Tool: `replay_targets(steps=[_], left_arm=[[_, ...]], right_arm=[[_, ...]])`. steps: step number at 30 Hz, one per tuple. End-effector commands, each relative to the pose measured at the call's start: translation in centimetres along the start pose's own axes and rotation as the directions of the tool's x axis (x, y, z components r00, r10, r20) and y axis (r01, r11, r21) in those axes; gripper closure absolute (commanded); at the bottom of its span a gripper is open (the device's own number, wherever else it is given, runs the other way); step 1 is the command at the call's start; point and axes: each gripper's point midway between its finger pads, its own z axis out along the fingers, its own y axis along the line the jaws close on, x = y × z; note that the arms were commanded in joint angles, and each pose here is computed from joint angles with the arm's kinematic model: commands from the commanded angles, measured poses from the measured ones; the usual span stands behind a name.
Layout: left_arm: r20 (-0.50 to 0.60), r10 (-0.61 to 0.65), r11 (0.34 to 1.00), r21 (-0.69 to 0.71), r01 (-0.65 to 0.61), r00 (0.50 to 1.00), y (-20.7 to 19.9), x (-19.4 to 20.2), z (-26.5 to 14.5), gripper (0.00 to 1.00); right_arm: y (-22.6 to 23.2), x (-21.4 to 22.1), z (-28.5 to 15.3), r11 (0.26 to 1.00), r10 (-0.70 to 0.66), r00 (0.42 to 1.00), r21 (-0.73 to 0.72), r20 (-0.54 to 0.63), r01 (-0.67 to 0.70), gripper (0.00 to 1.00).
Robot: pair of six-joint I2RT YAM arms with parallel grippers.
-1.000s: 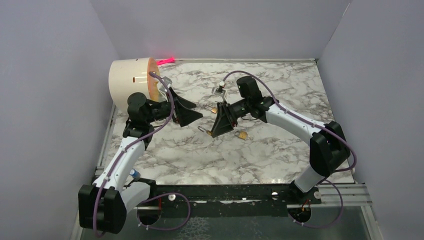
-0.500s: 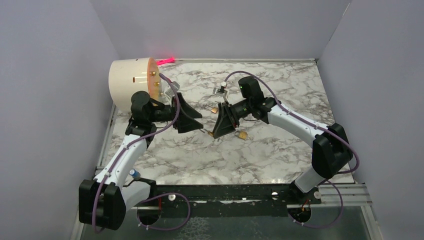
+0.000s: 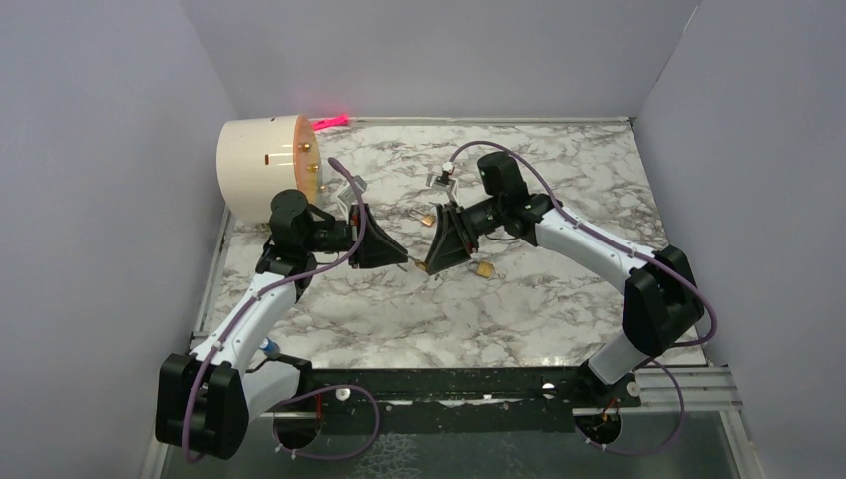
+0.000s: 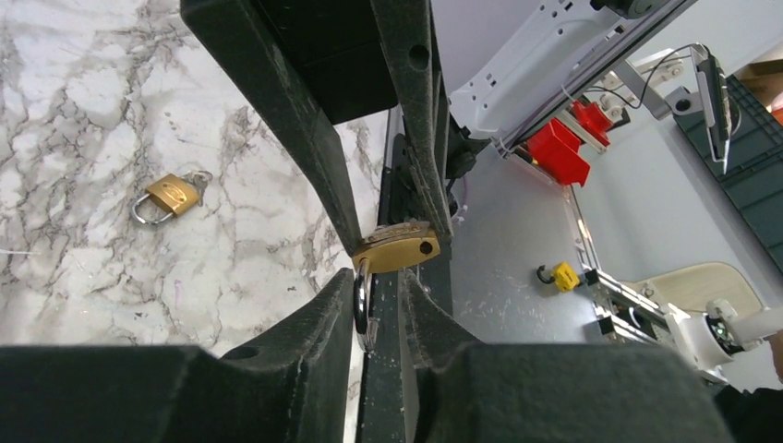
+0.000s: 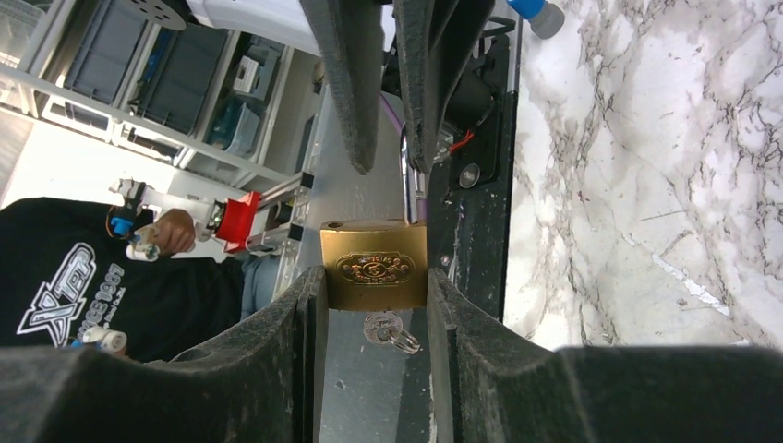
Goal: Lock with the key
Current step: Pick up the lock from the center of the board.
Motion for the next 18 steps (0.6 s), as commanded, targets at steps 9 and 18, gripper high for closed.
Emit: replay_targets(steps=[9,18], left_arm=[[-0.009,-0.007,1.0,0.013,0.007,1.0,-0.11,0.78,-0.01,0.71],[0.002,-0.024,1.0,-0.004,0.024,1.0,-0.05,0.87,0.03,0.64]], right_arm=[[0.75,-1.42,-0.63,0.998,-0.051,0.998,0.034,0.026,0.05,0.67],[1.14,-1.64,-0.7,0.998,-0.058,0.998,0.034,0.028,0.057,0.67]])
